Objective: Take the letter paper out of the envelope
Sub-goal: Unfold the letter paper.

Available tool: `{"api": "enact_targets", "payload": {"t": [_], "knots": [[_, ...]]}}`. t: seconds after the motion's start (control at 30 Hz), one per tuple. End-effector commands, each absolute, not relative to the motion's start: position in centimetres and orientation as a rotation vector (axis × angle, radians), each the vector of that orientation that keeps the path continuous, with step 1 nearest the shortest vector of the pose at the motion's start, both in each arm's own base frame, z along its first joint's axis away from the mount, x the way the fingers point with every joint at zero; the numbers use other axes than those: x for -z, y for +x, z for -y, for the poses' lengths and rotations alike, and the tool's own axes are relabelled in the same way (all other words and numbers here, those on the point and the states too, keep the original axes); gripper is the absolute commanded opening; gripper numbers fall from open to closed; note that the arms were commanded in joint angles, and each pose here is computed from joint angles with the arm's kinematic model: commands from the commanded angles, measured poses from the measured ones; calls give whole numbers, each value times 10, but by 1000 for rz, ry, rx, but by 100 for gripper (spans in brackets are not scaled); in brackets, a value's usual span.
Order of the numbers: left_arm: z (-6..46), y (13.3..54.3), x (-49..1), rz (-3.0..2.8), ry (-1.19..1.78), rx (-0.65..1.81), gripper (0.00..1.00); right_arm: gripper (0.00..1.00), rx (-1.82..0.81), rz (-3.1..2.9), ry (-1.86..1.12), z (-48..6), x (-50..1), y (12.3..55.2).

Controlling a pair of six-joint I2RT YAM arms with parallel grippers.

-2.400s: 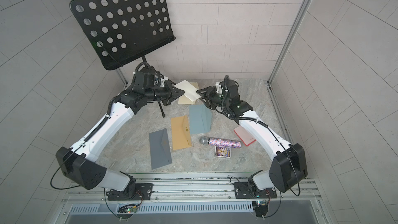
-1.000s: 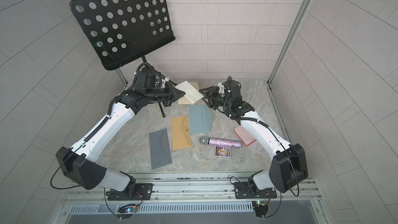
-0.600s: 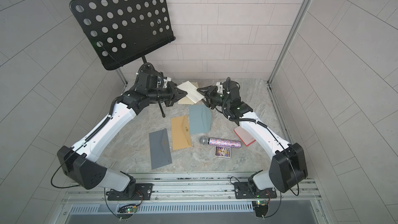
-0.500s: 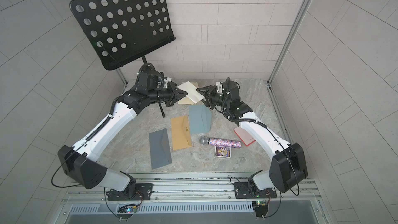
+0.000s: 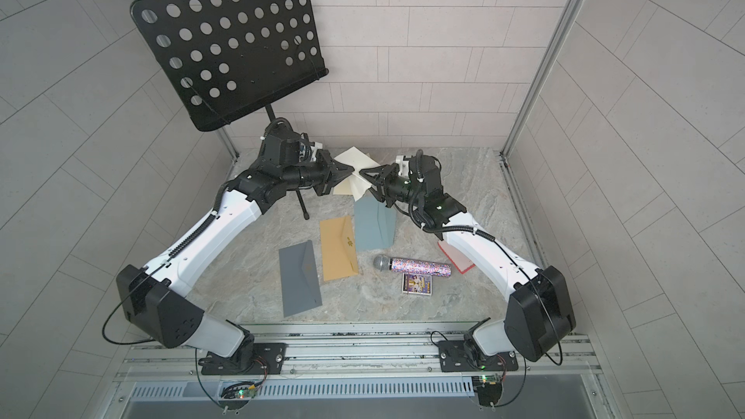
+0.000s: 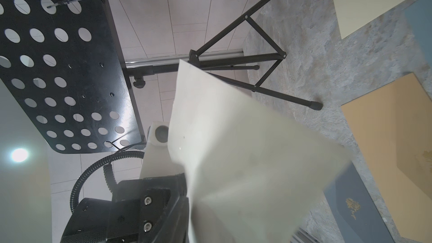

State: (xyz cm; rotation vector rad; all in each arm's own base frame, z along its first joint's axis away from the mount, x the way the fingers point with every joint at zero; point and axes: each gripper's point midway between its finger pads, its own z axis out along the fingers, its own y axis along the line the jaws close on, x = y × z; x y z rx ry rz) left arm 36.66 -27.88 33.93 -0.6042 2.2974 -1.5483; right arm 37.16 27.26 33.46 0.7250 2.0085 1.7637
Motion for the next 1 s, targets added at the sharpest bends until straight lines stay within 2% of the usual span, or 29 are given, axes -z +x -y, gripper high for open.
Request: {"api": "enact_targets", "payload": {"t": [0.0, 0.07, 0.1, 0.13, 0.23, 0.27, 0.33, 0.37, 0.43, 0.5, 0.63, 0.73, 0.97], "knots": [[282, 366, -334, -2288, -635, 1568, 0, 23, -1804, -1931, 717, -271, -355, 373], [281, 365, -332, -2287, -652, 1566, 0, 5, -1794, -1942, 699, -271, -354, 372], [280, 365, -334, -2283, -650, 1567, 0, 0, -1776, -1958, 692, -270, -352, 370], [280, 364, -337, -2280, -649, 1568, 7, 0, -1744, -1985, 674, -270, -349, 368], [274, 360, -347, -2284, -670, 1546, 54, 0, -1590, -2078, 527, -264, -344, 360], [269, 359, -351, -2284, -689, 1533, 66, 0, -1516, -2099, 439, -261, -347, 356], [256, 355, -357, -2274, -753, 1508, 80, 0, -1319, -2150, 233, -253, -349, 348], [249, 353, -358, -2264, -791, 1503, 84, 0, -1219, -2165, 136, -249, -351, 344], [235, 350, -358, -2243, -884, 1499, 89, 0, -1036, -2180, -57, -241, -348, 338], [226, 348, -357, -2218, -948, 1527, 90, 0, -932, -2172, -163, -234, -345, 334], [219, 350, -352, -2199, -1027, 1575, 90, 0, -894, -2134, -299, -236, -348, 325], [224, 352, -349, -2166, -1125, 1683, 96, 0, -828, -2096, -407, -240, -345, 316], [242, 338, -333, -2276, -1225, 1801, 98, 0, -534, -1656, -706, -249, -361, 292]]}}
